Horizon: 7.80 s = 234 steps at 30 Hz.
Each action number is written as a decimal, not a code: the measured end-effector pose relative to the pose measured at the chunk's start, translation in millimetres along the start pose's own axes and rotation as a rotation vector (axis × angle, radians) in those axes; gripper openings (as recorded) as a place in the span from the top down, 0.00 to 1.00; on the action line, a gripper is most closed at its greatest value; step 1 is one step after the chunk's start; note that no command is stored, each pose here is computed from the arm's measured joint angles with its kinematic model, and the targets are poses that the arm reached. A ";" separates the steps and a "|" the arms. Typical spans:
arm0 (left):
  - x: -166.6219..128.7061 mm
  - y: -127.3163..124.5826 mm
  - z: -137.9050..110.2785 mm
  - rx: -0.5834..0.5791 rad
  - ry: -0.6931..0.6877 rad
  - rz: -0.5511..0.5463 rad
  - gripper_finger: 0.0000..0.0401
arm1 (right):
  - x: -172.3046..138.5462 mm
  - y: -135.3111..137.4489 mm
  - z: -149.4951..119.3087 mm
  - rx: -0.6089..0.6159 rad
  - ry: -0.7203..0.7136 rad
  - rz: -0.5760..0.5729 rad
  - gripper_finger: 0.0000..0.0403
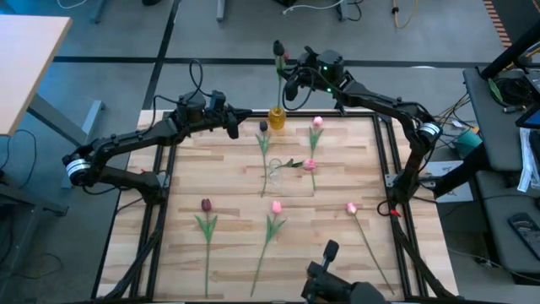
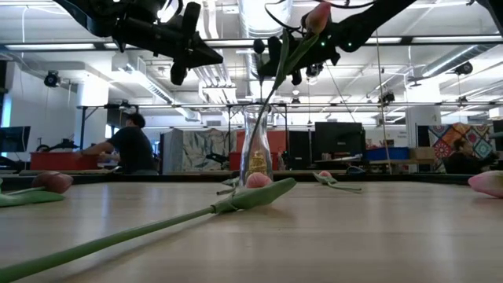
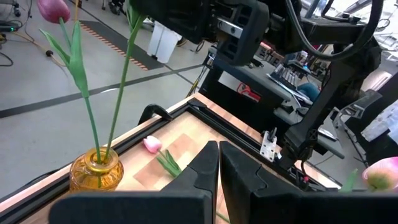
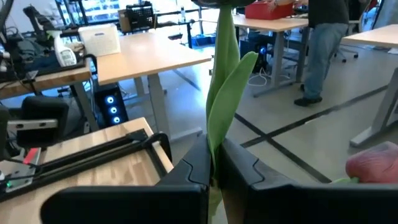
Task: Sort flowers into vase by color
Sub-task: Put the bottom black flower into the yellow transparent vase, then put the pink flower into the transparent vase
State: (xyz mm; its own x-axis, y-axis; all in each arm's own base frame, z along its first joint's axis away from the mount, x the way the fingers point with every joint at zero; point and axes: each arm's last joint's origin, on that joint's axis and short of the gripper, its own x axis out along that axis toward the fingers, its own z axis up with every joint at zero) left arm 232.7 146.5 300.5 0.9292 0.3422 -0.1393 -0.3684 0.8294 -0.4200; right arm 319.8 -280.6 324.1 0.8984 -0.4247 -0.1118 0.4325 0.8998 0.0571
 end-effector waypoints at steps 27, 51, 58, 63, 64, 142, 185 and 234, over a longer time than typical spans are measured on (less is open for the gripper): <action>0.0 -0.5 0.0 0.004 0.004 -0.016 1.00 | -0.5 9.4 -19.5 -0.001 0.204 0.014 0.79; -0.2 -2.5 4.1 0.015 -0.037 -0.034 1.00 | -12.5 14.6 8.0 0.099 0.299 -0.043 0.64; 0.0 -3.0 3.6 0.015 -0.034 -0.035 1.00 | -37.8 23.6 35.4 0.103 0.282 -0.043 0.73; 0.5 -5.4 2.4 0.014 -0.029 -0.043 1.00 | -62.1 35.8 48.1 0.100 0.318 -0.032 0.91; 0.7 -6.3 2.0 0.014 -0.027 -0.046 1.00 | -66.3 38.4 47.5 0.101 0.336 -0.039 0.94; 1.0 -2.4 -18.4 -0.046 0.020 -0.043 1.00 | -33.7 31.0 -195.8 0.624 1.148 -0.597 0.70; 1.1 -3.0 -18.5 -0.043 0.020 -0.046 1.00 | -55.4 111.7 -4.0 0.196 -0.204 0.401 0.97; 1.5 -5.5 -19.4 -0.061 0.026 -0.061 1.00 | -35.7 141.0 -75.2 0.075 -0.029 0.494 0.69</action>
State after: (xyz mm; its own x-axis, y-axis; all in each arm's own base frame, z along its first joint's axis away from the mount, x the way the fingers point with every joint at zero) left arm 236.7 133.9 285.2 0.9508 0.2792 -0.1345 -0.3090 0.8199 -0.4820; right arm 343.0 -131.2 261.6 0.9986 0.0465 -0.0259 -0.0415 0.9850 0.1675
